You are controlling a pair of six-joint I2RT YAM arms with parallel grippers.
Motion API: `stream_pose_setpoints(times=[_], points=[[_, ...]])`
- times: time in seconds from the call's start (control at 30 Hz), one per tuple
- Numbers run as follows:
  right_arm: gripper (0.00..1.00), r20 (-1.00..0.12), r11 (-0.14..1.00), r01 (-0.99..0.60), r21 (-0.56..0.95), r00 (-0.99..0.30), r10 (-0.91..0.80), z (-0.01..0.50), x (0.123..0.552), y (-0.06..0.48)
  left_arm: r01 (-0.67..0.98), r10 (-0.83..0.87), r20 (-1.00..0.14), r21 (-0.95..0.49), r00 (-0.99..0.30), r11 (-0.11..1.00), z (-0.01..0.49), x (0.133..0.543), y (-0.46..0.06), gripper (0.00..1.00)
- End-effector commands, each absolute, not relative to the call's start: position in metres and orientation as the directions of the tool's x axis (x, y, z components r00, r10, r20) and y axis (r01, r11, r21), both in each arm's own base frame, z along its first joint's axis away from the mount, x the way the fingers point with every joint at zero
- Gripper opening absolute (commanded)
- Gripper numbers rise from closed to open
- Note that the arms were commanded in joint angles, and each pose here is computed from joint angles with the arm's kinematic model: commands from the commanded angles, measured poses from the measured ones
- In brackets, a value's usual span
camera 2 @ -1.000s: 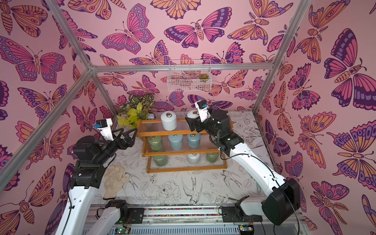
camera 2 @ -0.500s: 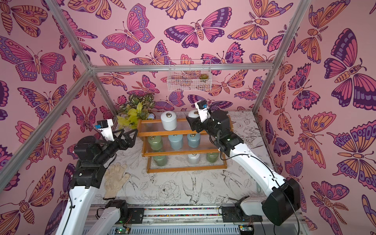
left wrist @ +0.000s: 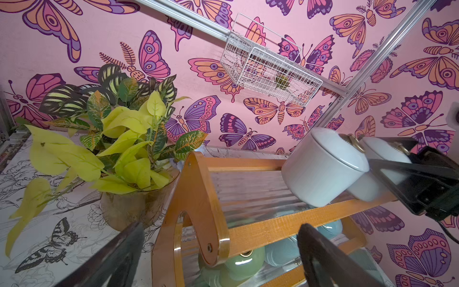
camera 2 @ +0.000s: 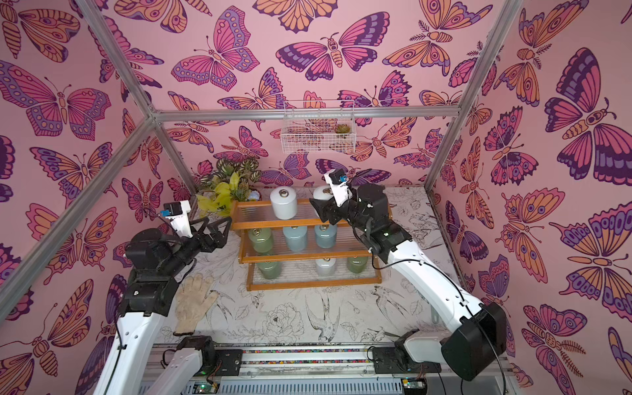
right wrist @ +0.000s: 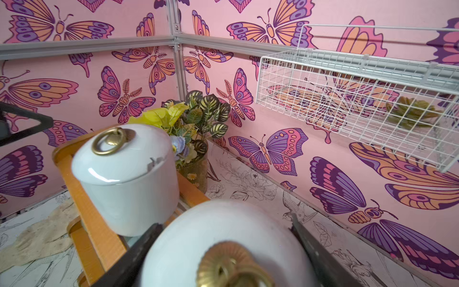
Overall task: Remove the tea canisters from the shelf
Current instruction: Pick up the tea canister from the shelf, then place the tea canister at the center of the board.
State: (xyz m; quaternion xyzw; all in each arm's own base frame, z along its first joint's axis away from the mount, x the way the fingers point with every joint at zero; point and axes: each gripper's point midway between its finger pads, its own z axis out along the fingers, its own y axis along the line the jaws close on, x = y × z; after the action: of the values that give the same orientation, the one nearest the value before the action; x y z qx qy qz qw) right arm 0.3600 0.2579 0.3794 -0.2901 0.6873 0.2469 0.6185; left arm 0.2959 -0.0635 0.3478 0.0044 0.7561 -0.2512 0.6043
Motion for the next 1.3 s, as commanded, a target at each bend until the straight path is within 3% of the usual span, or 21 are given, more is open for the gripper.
stream_pose_setpoints(times=[0.0,0.33,0.8,1.27], points=[[0.19,-0.992,0.659,-0.750,-0.057,0.115,0.046,0.457,0.329,0.255,0.297,-0.287,-0.916,-0.367,-0.279,0.881,0.340,0.299,-0.062,0.99],[0.20,-0.987,0.491,-0.868,-0.072,0.134,0.092,0.449,0.265,0.279,0.271,-0.284,-0.919,-0.357,-0.274,0.894,0.339,0.302,-0.057,0.99],[0.19,-0.995,0.186,-0.982,-0.036,0.017,-0.102,0.309,0.183,0.406,0.210,-0.293,-0.915,-0.355,-0.276,0.911,0.331,0.309,-0.048,0.99],[0.22,-0.994,0.127,-0.989,0.074,-0.084,-0.075,0.196,0.178,0.468,0.216,-0.317,-0.896,-0.391,-0.310,0.895,0.322,0.306,-0.052,0.99]])
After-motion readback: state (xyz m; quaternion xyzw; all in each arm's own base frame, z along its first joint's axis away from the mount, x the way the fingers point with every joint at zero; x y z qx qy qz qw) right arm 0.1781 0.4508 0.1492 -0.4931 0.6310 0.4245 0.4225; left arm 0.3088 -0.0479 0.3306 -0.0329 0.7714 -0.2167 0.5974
